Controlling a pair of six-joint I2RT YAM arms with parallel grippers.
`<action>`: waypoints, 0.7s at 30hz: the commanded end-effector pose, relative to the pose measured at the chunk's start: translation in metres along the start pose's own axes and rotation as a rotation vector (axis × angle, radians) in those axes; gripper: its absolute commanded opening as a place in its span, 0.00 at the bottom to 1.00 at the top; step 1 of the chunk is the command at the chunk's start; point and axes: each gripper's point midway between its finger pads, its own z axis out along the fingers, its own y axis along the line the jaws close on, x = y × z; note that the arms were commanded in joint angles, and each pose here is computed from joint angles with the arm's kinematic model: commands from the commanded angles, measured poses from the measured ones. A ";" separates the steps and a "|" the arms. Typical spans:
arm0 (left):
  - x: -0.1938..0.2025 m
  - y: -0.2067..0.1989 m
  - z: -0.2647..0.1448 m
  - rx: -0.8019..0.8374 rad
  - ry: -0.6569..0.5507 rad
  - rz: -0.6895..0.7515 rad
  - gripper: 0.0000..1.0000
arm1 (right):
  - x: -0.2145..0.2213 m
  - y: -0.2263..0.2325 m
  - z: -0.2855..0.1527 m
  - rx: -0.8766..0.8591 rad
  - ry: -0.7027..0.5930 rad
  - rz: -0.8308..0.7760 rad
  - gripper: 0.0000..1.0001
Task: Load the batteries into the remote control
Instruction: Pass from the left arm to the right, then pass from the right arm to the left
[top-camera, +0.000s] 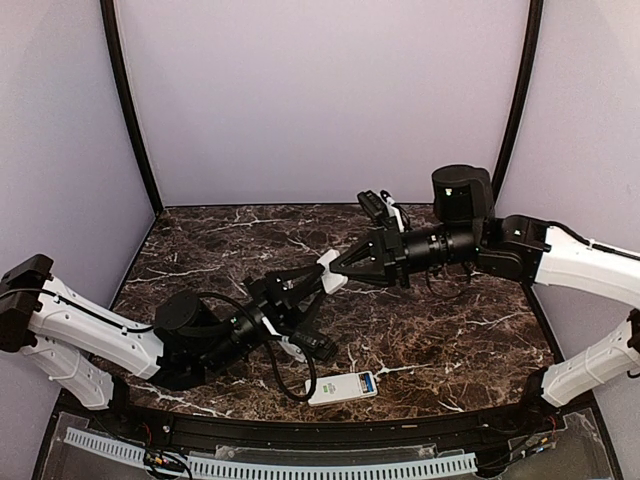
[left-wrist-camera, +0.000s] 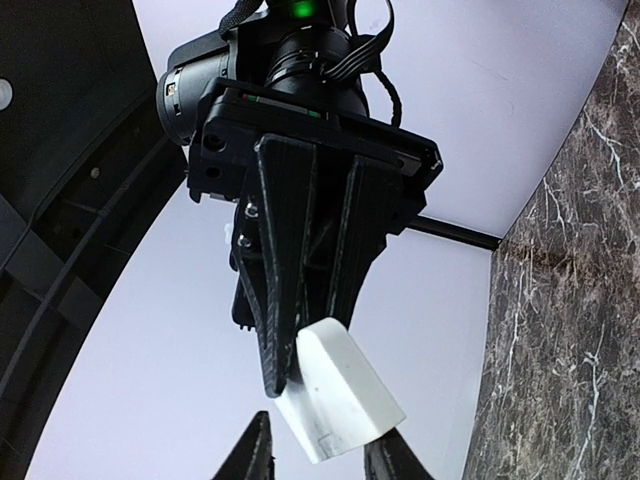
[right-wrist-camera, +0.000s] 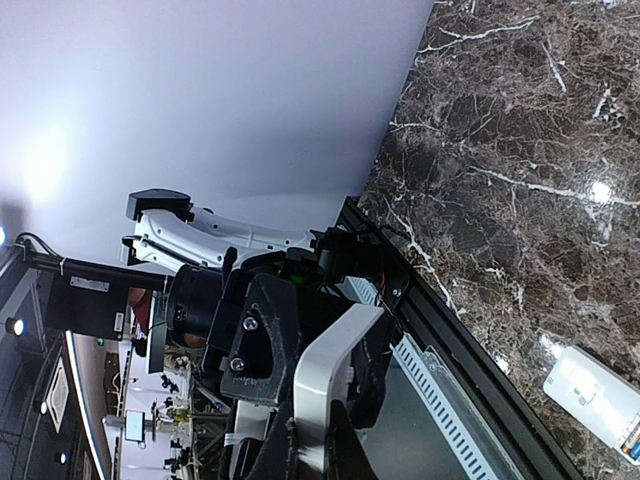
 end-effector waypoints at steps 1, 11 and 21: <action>0.001 0.005 -0.002 -0.029 0.010 -0.027 0.37 | -0.007 0.002 -0.008 -0.010 -0.051 -0.010 0.00; 0.013 -0.003 -0.003 -0.003 0.079 -0.108 0.58 | -0.012 -0.012 -0.017 0.027 -0.095 0.004 0.00; 0.004 0.030 -0.032 0.274 -0.060 -1.299 0.72 | -0.012 0.023 -0.032 -0.031 -0.080 -0.256 0.00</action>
